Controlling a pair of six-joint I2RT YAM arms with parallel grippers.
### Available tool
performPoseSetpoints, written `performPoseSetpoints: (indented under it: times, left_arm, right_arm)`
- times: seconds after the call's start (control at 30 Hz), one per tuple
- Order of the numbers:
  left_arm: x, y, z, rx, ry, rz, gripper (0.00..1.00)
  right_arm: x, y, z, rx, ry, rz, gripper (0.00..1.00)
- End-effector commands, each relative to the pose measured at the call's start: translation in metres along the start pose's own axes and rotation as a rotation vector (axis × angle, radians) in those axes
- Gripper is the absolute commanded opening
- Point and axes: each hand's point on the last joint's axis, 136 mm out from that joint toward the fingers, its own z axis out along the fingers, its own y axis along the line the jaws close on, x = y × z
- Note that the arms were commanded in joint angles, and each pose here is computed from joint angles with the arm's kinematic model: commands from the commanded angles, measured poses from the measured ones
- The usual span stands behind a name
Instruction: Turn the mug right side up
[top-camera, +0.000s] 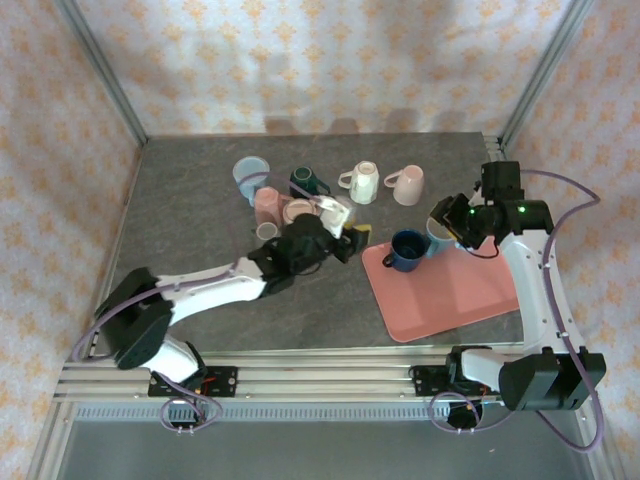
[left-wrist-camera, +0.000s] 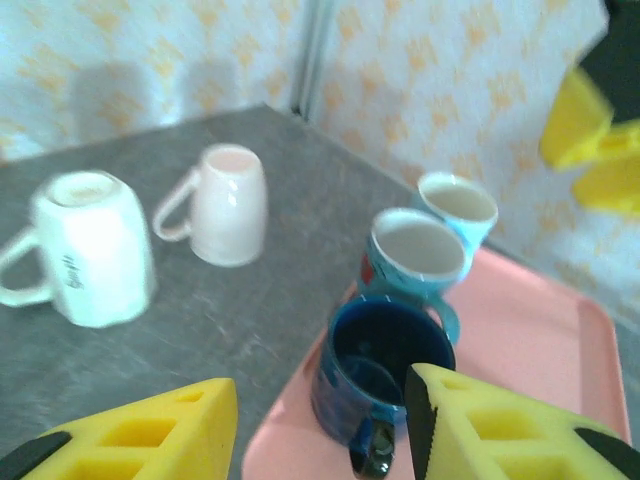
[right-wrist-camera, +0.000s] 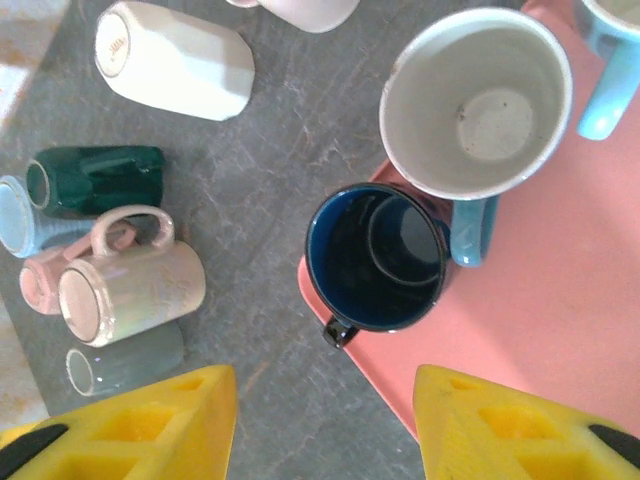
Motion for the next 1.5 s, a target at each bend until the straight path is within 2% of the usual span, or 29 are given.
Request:
performPoseSetpoints:
  times: [0.0, 0.2, 0.33, 0.5, 0.7, 0.9, 1.13, 1.47]
  left_arm:
    - [0.006, 0.023, -0.026, -0.043, 0.063, -0.100, 0.49]
    - [-0.016, 0.071, -0.078, -0.132, 0.034, -0.248, 0.51]
    - [-0.009, 0.089, -0.098, -0.162, 0.108, -0.290, 0.51]
    - [-0.011, 0.109, -0.112, -0.192, 0.139, -0.343, 0.51]
    - [-0.020, 0.125, -0.125, -0.253, 0.157, -0.375, 0.50]
    - [-0.020, 0.133, -0.135, -0.289, 0.183, -0.384, 0.51]
    - [-0.013, 0.141, -0.147, -0.326, 0.205, -0.386, 0.51]
    - [-0.019, 0.148, -0.153, -0.348, 0.178, -0.414, 0.51]
  right_arm:
    - [-0.004, 0.016, 0.009, -0.012, -0.017, -0.009, 0.50]
    - [0.005, 0.048, 0.038, 0.011, -0.007, -0.047, 0.48]
    - [0.009, 0.073, 0.059, 0.049, 0.005, -0.101, 0.46]
    - [-0.004, 0.094, 0.086, 0.075, -0.014, -0.074, 0.45]
    - [-0.022, 0.135, 0.124, 0.095, -0.041, -0.062, 0.50]
    - [-0.026, 0.167, 0.175, 0.085, -0.032, 0.050, 0.51]
    - [-0.027, 0.193, 0.203, 0.080, -0.180, 0.247, 0.51]
    - [-0.034, 0.189, 0.232, 0.178, -0.379, 0.481, 0.51]
